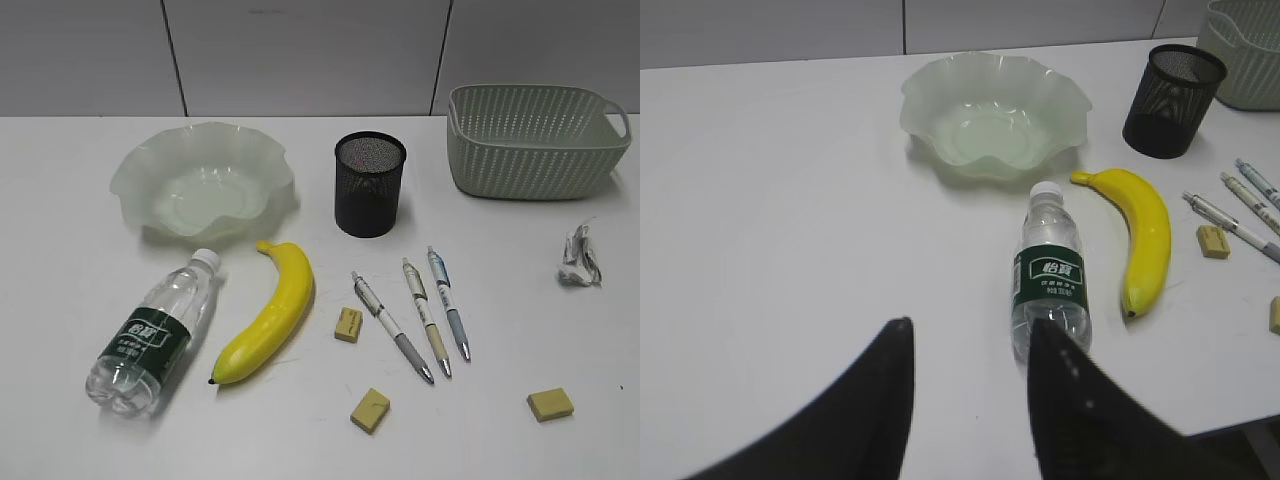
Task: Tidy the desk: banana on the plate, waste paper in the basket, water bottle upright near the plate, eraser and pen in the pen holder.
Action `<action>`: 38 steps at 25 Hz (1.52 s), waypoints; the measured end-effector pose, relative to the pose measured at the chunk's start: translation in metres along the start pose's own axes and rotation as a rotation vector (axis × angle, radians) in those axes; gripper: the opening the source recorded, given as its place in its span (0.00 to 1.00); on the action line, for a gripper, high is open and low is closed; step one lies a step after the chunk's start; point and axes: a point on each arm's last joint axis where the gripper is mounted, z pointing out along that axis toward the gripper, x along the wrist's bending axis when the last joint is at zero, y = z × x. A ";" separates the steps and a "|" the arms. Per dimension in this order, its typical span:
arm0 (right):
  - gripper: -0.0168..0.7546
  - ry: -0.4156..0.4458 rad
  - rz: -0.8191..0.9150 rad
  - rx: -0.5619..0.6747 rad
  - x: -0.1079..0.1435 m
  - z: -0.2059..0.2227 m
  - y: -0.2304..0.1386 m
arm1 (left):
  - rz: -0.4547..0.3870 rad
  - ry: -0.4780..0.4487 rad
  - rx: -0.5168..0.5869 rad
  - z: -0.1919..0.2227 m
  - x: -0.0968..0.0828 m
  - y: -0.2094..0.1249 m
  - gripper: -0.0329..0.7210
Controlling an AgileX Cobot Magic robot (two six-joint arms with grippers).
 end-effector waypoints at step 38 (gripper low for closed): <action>0.42 -0.001 0.000 -0.001 0.000 0.000 0.000 | 0.128 -0.452 0.162 0.159 -0.042 0.084 0.43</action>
